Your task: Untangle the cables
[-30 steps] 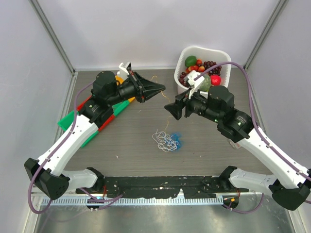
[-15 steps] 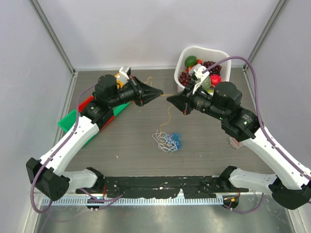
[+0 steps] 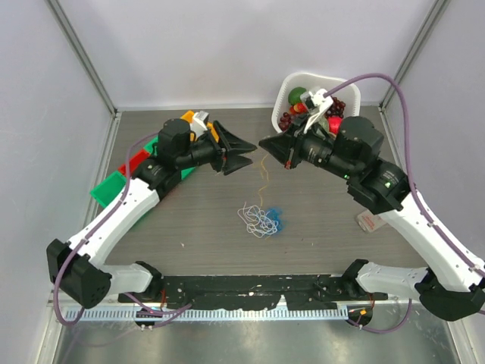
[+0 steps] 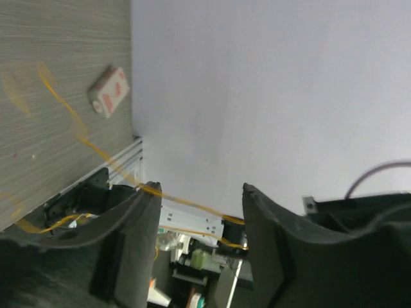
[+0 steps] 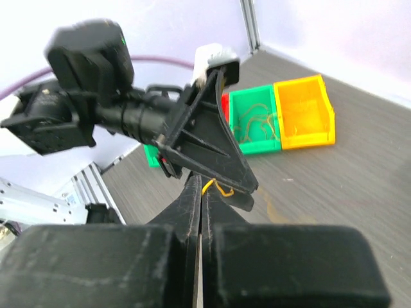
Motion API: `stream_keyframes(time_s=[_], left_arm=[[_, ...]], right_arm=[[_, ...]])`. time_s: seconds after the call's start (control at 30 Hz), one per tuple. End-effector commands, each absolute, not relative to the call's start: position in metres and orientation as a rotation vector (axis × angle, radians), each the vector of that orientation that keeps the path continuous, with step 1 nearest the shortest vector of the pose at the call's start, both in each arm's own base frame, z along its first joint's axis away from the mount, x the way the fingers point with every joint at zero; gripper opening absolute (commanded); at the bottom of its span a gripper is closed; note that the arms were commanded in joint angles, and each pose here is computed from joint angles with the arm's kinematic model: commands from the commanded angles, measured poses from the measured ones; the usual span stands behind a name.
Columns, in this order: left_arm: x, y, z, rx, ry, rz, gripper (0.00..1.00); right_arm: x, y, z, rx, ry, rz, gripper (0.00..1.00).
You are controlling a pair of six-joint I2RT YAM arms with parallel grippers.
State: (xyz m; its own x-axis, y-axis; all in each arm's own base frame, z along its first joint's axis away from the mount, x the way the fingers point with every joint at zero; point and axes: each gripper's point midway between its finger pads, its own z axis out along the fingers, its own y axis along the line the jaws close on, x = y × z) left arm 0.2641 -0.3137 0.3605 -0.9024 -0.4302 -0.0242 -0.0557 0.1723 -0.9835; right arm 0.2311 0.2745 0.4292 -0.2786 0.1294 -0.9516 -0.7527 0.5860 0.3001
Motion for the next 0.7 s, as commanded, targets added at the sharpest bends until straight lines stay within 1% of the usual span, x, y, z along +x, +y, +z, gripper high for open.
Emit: stream_keyframes(time_s=[0.0,0.07,0.1,0.13,0.17,0.2,0.23,0.27,0.4,0.43,0.47,0.5,0.53,0.6,0.67], left_arm=[[0.265,-0.260,0.333,-0.529,2.137,-1.484,0.65],[0.257,-0.240,0.335,-0.477,2.075,-1.395,0.70],[0.256,-0.234,0.328,-0.449,2.079,-1.343,0.70],[0.251,-0.228,0.329,-0.396,2.065,-1.305,0.71],[0.247,-0.224,0.326,-0.330,2.058,-1.266,0.71],[0.242,-0.222,0.327,-0.266,2.049,-1.241,0.71],[0.237,-0.220,0.334,-0.165,2.016,-1.217,0.70],[0.234,-0.217,0.344,-0.092,1.966,-1.193,0.70],[0.222,-0.202,0.403,0.150,1.662,-1.065,0.73],[0.219,-0.200,0.417,0.189,1.596,-1.043,0.75],[0.215,-0.202,0.432,0.235,1.536,-1.040,0.80],[0.211,-0.205,0.446,0.274,1.488,-1.038,0.94],[0.212,-0.212,0.454,0.319,1.472,-1.032,1.00],[0.210,-0.231,0.461,0.440,1.490,-1.016,1.00],[0.205,-0.252,0.460,0.564,1.524,-0.948,1.00]], right_arm=[[0.214,0.256,0.506,-0.484,1.472,0.966,0.01],[0.211,0.251,0.507,-0.482,1.510,0.961,0.01],[0.211,0.252,0.501,-0.489,1.551,0.955,0.01],[0.207,0.249,0.509,-0.483,1.545,0.959,0.01],[0.208,0.250,0.500,-0.488,1.595,0.949,0.01],[0.205,0.246,0.508,-0.478,1.587,0.950,0.01],[0.207,0.247,0.498,-0.480,1.640,0.939,0.00],[0.204,0.244,0.505,-0.477,1.632,0.944,0.01],[0.201,0.243,0.504,-0.468,1.678,0.952,0.01],[0.202,0.245,0.500,-0.469,1.702,0.951,0.01],[0.199,0.244,0.501,-0.476,1.710,0.959,0.01],[0.199,0.247,0.501,-0.481,1.722,0.972,0.01],[0.197,0.249,0.499,-0.490,1.737,0.981,0.01],[0.196,0.257,0.497,-0.510,1.755,1.014,0.01],[0.194,0.261,0.500,-0.509,1.754,1.046,0.01]])
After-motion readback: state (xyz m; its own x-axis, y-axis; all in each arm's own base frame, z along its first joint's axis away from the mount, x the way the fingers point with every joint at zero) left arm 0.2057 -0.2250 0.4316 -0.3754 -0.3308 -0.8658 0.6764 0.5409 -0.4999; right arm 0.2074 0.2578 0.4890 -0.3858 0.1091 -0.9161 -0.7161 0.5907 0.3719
